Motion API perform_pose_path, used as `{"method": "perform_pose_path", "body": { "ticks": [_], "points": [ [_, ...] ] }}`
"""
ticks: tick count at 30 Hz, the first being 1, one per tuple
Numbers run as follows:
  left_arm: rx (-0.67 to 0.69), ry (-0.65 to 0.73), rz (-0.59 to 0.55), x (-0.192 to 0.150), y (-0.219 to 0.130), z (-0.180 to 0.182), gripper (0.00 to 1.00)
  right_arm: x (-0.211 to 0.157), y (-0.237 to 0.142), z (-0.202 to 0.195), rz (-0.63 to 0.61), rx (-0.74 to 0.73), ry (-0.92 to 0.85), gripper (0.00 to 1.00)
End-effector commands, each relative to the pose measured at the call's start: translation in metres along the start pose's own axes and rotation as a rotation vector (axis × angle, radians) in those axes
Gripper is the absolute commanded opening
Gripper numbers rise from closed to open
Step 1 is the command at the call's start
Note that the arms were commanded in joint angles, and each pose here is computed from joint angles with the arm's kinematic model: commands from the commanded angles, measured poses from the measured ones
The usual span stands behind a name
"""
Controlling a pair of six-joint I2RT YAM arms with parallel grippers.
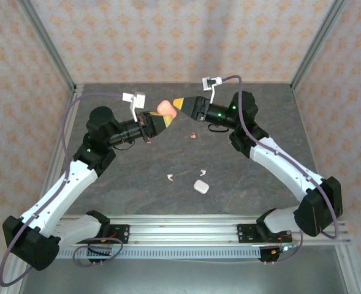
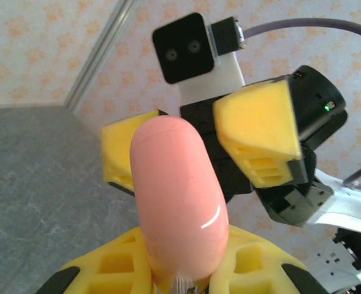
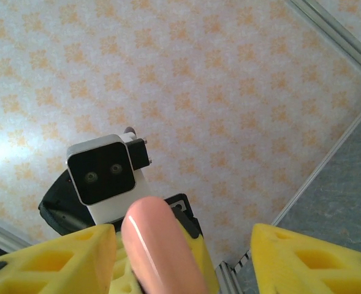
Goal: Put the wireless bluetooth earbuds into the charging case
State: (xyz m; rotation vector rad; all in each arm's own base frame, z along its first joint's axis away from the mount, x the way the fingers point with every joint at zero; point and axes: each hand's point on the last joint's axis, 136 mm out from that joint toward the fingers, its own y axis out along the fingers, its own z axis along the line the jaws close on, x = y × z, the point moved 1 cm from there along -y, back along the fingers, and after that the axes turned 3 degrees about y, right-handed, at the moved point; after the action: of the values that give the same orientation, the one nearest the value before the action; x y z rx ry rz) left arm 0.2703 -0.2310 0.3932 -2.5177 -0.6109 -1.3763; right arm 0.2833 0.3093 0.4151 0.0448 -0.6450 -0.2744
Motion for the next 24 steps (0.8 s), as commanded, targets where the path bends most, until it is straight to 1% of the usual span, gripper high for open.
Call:
{"method": "perform_pose_path", "body": {
  "ticks": [1, 6, 13, 17, 24],
  "points": [
    [-0.071, 0.047, 0.022, 0.007, 0.002, -0.022, 0.0, -0.001, 0.0, 0.03, 0.025, 0.107, -0.076, 0.56],
    [-0.076, 0.045, 0.028, 0.008, 0.005, -0.022, 0.0, -0.01, 0.001, 0.032, 0.059, 0.128, -0.088, 0.5],
    [-0.082, 0.042, 0.032, 0.01, 0.007, -0.024, 0.0, -0.015, 0.0, 0.035, 0.078, 0.155, -0.094, 0.49],
    [-0.085, 0.034, 0.041, 0.01, 0.008, -0.025, 0.0, -0.018, 0.002, 0.031, 0.097, 0.156, -0.086, 0.43],
    [-0.092, 0.02, 0.062, 0.009, 0.01, -0.025, 0.0, -0.021, 0.004, 0.035, 0.132, 0.199, -0.073, 0.36]
  ]
}}
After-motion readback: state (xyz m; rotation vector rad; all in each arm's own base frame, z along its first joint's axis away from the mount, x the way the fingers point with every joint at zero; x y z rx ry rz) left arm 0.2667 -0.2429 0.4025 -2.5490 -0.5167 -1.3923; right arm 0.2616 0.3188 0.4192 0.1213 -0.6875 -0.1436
